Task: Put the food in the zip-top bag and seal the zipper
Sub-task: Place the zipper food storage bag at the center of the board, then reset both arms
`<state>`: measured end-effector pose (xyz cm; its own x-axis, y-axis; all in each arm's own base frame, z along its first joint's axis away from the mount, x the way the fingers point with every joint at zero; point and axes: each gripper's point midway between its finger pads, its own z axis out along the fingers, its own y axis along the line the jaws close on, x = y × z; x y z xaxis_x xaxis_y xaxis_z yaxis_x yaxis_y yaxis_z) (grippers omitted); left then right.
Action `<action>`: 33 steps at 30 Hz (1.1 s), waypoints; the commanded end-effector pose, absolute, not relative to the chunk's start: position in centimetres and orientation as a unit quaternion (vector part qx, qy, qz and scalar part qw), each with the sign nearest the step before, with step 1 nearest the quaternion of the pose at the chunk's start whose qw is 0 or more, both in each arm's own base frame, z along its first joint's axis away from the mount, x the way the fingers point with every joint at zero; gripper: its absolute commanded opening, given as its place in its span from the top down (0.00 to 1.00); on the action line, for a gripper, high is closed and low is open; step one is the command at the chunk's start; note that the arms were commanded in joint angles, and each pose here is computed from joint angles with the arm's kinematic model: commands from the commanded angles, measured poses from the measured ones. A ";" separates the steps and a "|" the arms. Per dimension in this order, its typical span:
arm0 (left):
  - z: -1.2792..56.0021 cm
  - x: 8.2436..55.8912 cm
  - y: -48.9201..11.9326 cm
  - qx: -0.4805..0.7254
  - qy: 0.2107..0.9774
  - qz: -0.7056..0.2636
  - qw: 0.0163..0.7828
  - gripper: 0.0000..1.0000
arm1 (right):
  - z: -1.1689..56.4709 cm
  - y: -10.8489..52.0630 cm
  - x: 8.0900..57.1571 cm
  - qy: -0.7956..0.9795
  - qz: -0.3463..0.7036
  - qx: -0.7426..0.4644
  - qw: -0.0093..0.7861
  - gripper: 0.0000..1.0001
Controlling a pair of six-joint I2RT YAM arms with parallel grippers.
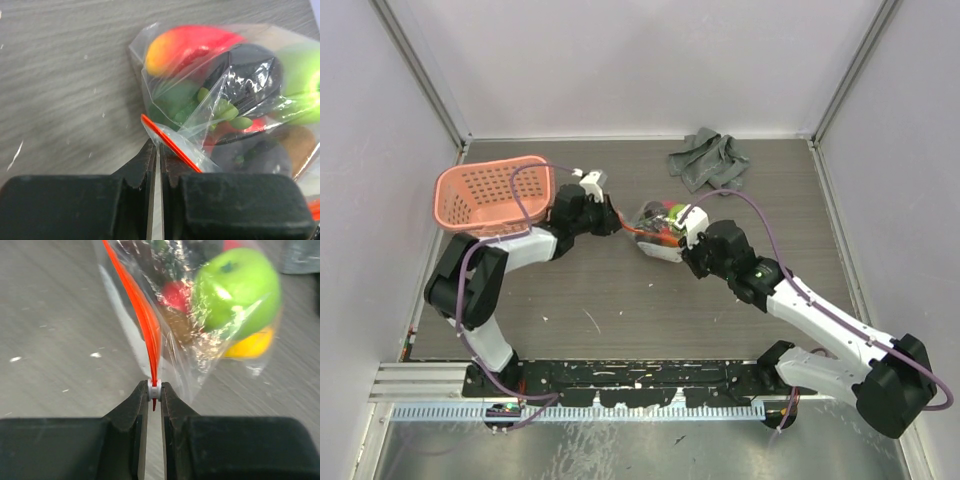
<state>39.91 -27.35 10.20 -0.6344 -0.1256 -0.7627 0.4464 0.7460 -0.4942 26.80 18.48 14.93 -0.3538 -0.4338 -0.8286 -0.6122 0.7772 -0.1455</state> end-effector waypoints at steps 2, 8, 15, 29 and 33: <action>13.7 38.5 -25.4 0.083 0.814 -0.326 0.474 0.90 | 16.1 23.0 22.2 0.789 0.261 -0.354 0.430 0.92; 11.5 34.8 -22.7 0.035 0.838 -0.304 0.451 0.83 | 13.4 23.6 18.9 0.811 0.322 -0.334 0.356 0.90; 15.1 31.0 -19.2 -0.015 0.830 -0.289 0.477 0.66 | 16.4 23.0 18.7 0.795 0.331 -0.311 0.401 0.72; 27.2 22.7 -10.6 -0.053 0.777 -0.233 0.583 0.04 | 26.4 11.4 22.5 0.759 0.136 -0.097 0.629 0.13; 30.2 20.3 -7.3 -0.046 0.749 -0.187 0.633 0.02 | 28.9 7.2 21.6 0.727 0.093 -0.035 0.680 0.00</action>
<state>22.42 -10.99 27.78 -0.2928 -0.3804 -0.8772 0.2214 0.8655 -0.4493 21.48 12.61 24.27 -0.2280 -0.0119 -0.9736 -0.4065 0.9098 0.0840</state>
